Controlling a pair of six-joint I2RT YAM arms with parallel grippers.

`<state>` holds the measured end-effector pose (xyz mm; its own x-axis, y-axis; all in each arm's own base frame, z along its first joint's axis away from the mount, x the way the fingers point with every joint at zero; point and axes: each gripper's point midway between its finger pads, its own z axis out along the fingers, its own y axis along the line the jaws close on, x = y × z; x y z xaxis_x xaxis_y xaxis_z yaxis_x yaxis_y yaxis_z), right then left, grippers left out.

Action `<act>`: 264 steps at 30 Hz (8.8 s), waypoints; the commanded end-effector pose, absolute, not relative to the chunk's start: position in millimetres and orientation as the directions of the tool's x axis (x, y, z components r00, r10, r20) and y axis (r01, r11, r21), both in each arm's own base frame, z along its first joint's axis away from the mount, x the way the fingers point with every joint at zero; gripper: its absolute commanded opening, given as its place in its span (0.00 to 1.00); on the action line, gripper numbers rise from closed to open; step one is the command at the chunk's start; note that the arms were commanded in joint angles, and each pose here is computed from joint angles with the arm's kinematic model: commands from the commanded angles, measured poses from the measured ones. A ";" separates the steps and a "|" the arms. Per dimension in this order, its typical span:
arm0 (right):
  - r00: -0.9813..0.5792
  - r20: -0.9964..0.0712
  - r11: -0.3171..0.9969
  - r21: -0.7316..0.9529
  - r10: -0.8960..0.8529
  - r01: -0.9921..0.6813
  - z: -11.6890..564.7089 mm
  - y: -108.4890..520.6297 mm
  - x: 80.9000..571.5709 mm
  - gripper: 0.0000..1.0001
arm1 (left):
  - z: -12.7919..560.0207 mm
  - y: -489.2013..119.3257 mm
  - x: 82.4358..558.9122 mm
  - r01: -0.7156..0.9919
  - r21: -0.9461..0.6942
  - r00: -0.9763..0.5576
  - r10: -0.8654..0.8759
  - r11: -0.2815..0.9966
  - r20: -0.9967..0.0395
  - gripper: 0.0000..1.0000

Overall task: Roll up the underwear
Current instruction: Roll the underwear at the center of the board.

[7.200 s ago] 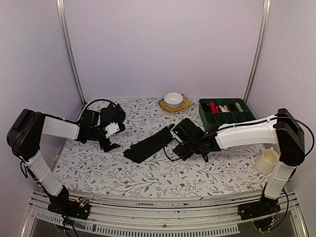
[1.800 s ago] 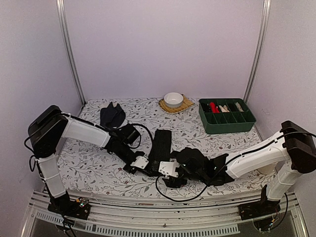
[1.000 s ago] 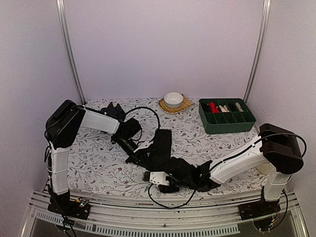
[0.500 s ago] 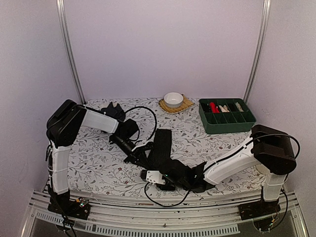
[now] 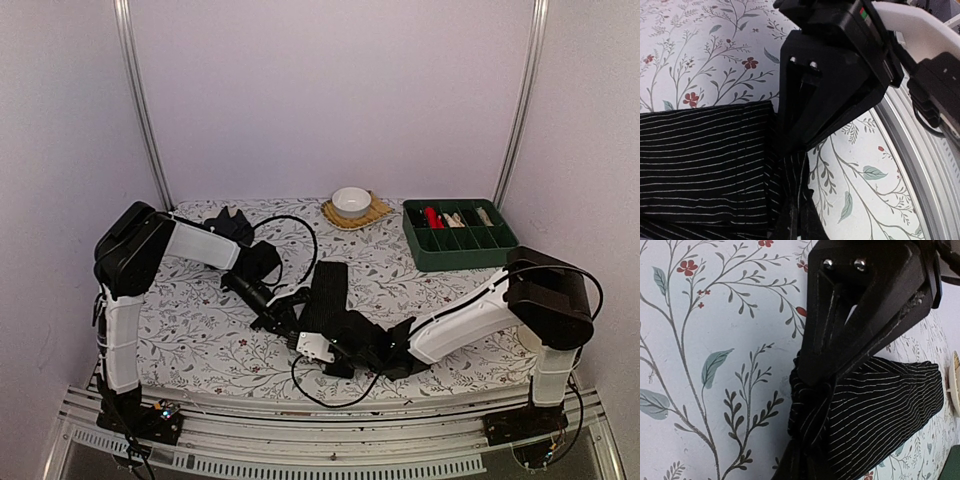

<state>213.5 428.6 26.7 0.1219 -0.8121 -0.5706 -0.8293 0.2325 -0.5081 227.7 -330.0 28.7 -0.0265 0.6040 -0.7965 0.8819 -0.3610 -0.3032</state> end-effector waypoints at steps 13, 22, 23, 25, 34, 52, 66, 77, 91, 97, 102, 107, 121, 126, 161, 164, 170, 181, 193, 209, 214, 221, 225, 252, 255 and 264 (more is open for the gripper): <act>-0.042 -0.627 0.231 -0.224 -0.778 -0.947 22.9 434.2 207.6 0.02 | 65.0 -321.6 231.5 0.904 -0.210 0.025 0.536 -0.373 -0.844 0.41; -0.149 -0.633 0.229 -0.046 -0.760 -0.972 23.7 431.7 210.1 0.02 | 118.8 -300.0 247.1 0.947 0.048 0.204 0.477 -0.319 -0.855 0.56; -0.174 -0.633 0.238 -0.017 -0.755 -0.971 24.2 431.1 212.4 0.02 | 121.2 -295.6 248.0 0.946 0.095 0.241 0.478 -0.309 -0.845 0.57; -0.218 -0.638 0.247 0.045 -0.739 -0.968 28.1 432.2 216.7 0.02 | 125.7 -286.3 247.3 0.932 0.209 0.334 0.479 -0.295 -0.812 0.56; -0.426 -0.550 0.292 0.316 -0.719 -0.902 26.2 438.6 231.8 0.02 | 108.5 -258.4 218.0 0.639 0.698 0.764 0.368 -0.321 -0.530 0.47; -0.610 -0.427 0.333 0.562 -0.667 -0.757 6.4 426.2 245.4 0.02 | 47.2 -281.8 208.2 0.274 0.826 0.941 0.312 -0.492 -0.127 0.32; -0.625 -0.411 0.355 0.562 -0.664 -0.747 1.3 422.9 252.2 0.02 | 16.6 -302.9 225.7 0.157 0.792 0.949 0.313 -0.591 0.046 0.37; -0.621 -0.409 0.358 0.555 -0.669 -0.751 -0.2 421.0 251.9 0.02 | -5.9 -309.1 241.6 -0.027 0.781 0.913 0.303 -0.624 0.274 0.39; -0.614 -0.406 0.350 0.557 -0.677 -0.753 -0.9 420.3 249.6 0.02 | -15.2 -309.4 262.7 -0.066 0.788 0.852 0.377 -0.612 0.364 0.39; -0.613 -0.408 0.348 0.556 -0.677 -0.755 0.8 419.5 249.3 0.02 | -27.4 -302.6 265.0 -0.064 0.755 0.841 0.372 -0.653 0.393 0.36; -0.610 -0.408 0.347 0.554 -0.679 -0.757 1.2 419.0 249.1 0.02 | -36.7 -295.5 260.1 -0.054 0.727 0.848 0.353 -0.684 0.395 0.20; -0.604 -0.421 0.344 0.544 -0.677 -0.765 7.6 419.6 250.3 0.03 | -43.0 -290.5 258.4 -0.048 0.711 0.848 0.347 -0.702 0.400 0.00; -0.481 -0.617 0.381 0.297 -0.623 -0.876 87.5 394.4 266.5 0.46 | -41.3 -282.2 237.3 0.517 0.509 0.813 0.581 -0.688 -0.040 0.00; -0.354 -0.681 0.375 0.125 -0.641 -0.919 101.5 386.8 252.3 0.55 | -38.3 -290.2 238.8 0.693 0.374 0.709 0.676 -0.616 -0.202 0.00; 0.260 -0.488 0.108 -0.605 -0.833 -0.789 49.8 448.7 213.6 0.58 | -10.8 -302.3 276.4 0.899 -0.273 0.167 0.843 -0.344 -0.511 0.00; 0.271 -0.469 0.093 -0.617 -0.841 -0.781 45.4 451.1 219.6 0.58 | -13.6 -301.6 276.8 0.896 -0.285 0.163 0.850 -0.340 -0.501 0.00; 0.224 -0.450 0.120 -0.616 -0.864 -0.778 34.5 439.0 239.1 0.54 | -14.5 -300.5 276.6 0.894 -0.292 0.161 0.852 -0.340 -0.498 0.00; 0.182 -0.427 0.141 -0.622 -0.886 -0.771 20.6 429.5 253.9 0.50 | -16.2 -298.9 275.4 0.889 -0.306 0.158 0.856 -0.340 -0.492 0.00; 0.113 -0.437 0.195 -0.599 -0.892 -0.777 14.6 421.0 267.5 0.46 | -17.9 -294.4 270.0 0.877 -0.323 0.170 0.857 -0.357 -0.486 0.00; 0.063 -0.446 0.193 -0.504 -0.893 -0.842 -1.1 422.0 265.1 0.26 | -16.2 -295.8 271.6 0.879 -0.317 0.169 0.856 -0.355 -0.489 0.00; 0.005 -0.514 0.202 -0.347 -0.858 -0.916 2.4 427.1 250.9 0.09 | -7.9 -296.2 273.1 0.893 -0.259 0.198 0.839 -0.367 -0.506 0.00; -0.135 -0.554 0.240 -0.121 -0.821 -0.963 0.0 422.7 243.4 0.03 | 6.3 -293.1 274.8 0.913 -0.161 0.243 0.818 -0.374 -0.522 0.34; -0.185 -0.567 0.239 -0.022 -0.802 -0.971 6.0 429.5 242.5 0.03 | 18.7 -289.4 274.4 0.923 -0.076 0.281 0.799 -0.376 -0.532 0.56; -0.482 -0.465 0.217 0.514 -0.743 -0.830 7.5 442.1 233.7 0.04 | 58.4 -246.5 244.6 0.469 0.803 0.832 0.491 -0.368 -0.260 0.65; -0.490 -0.465 0.189 0.555 -0.737 -0.810 13.8 446.2 227.9 0.04 | 56.8 -256.8 238.3 0.421 0.822 0.853 0.476 -0.383 -0.216 0.65; -0.500 -0.462 0.176 0.581 -0.732 -0.795 20.0 445.8 221.3 0.04 | 51.3 -285.6 226.4 0.363 0.825 0.884 0.439 -0.432 -0.159 0.66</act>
